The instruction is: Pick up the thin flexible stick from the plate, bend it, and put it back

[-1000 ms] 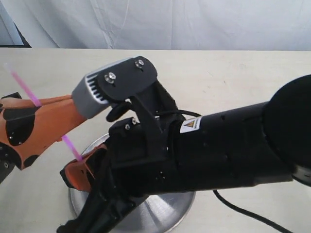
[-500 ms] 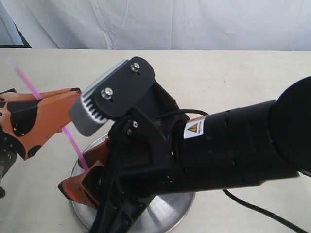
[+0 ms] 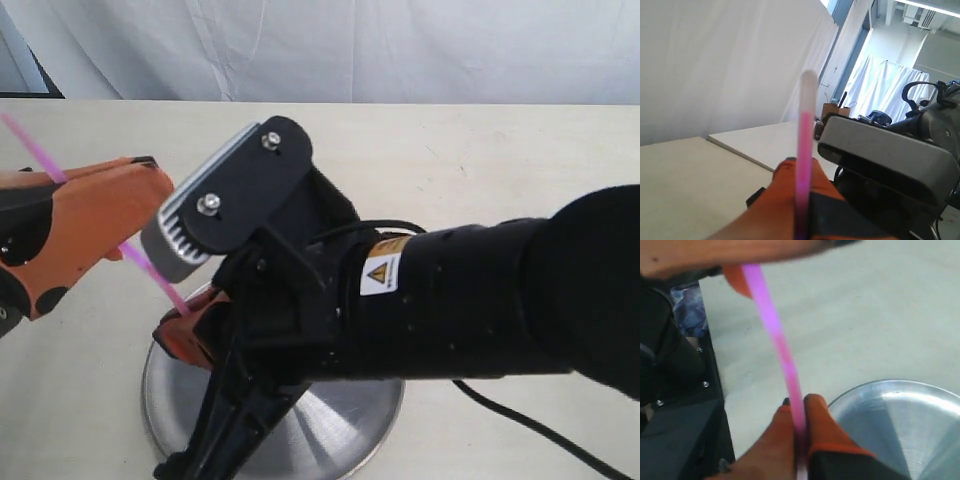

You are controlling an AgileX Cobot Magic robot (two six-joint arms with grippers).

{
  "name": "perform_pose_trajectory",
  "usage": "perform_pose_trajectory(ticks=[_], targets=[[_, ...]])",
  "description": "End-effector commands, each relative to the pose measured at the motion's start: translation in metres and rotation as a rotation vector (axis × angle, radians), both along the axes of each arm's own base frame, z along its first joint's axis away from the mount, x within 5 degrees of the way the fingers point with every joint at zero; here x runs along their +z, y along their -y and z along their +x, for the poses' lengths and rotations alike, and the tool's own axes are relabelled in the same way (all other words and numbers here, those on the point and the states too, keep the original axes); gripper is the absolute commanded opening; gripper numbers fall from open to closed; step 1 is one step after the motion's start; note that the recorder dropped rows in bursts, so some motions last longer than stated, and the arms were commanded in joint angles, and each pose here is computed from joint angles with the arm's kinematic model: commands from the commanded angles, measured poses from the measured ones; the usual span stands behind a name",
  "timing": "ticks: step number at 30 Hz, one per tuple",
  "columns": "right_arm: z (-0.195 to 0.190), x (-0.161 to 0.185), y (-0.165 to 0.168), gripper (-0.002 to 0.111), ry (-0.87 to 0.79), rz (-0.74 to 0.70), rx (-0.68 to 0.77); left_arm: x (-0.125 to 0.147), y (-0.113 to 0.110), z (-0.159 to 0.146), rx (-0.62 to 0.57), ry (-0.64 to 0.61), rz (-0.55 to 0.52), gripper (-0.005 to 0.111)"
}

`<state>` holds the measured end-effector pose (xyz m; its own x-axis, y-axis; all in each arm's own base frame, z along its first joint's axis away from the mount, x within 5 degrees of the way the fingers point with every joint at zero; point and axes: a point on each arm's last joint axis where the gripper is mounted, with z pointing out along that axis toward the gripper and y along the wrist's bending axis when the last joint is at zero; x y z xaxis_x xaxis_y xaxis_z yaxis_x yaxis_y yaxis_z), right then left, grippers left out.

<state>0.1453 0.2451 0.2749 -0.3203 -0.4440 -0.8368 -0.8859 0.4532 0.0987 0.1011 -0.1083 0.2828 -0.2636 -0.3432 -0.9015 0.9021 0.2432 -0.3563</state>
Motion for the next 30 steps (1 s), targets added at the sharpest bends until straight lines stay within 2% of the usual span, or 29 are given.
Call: perform_pose_trajectory(ticks=[1,5,10,17,18,20,21,23,26,30], targets=[[0.012,-0.025,-0.009,0.000,0.016,-0.071,-0.021,0.007,0.000,-0.004,-0.054,-0.010,-0.069,0.000],[0.019,-0.046,-0.017,0.000,0.006,-0.125,-0.032,0.007,0.000,-0.004,-0.058,-0.010,-0.073,0.000],[0.019,-0.053,-0.018,0.000,-0.012,-0.147,-0.025,0.005,0.000,-0.002,-0.035,-0.020,-0.047,0.000],[0.001,-0.009,-0.001,0.000,0.000,-0.045,0.014,-0.009,0.000,0.005,0.050,-0.055,0.105,0.002],[0.000,-0.006,0.000,0.000,-0.001,-0.040,0.018,-0.010,0.000,0.006,0.062,-0.061,0.113,0.006],[-0.001,-0.004,0.002,0.000,-0.017,-0.028,0.008,-0.010,0.000,0.007,0.065,-0.063,0.116,0.027],[0.002,-0.005,0.005,0.000,-0.045,-0.029,-0.013,-0.010,0.000,0.007,0.069,-0.073,0.113,0.042],[0.012,-0.008,0.015,0.000,-0.096,-0.038,-0.072,-0.011,-0.001,0.008,0.077,-0.079,0.118,0.060],[0.027,-0.020,0.033,0.000,-0.132,-0.068,-0.176,-0.011,0.000,0.007,0.070,-0.069,0.132,0.056],[0.032,-0.033,0.047,0.000,-0.167,-0.106,-0.220,-0.014,0.001,0.003,0.042,-0.036,0.186,0.034]])
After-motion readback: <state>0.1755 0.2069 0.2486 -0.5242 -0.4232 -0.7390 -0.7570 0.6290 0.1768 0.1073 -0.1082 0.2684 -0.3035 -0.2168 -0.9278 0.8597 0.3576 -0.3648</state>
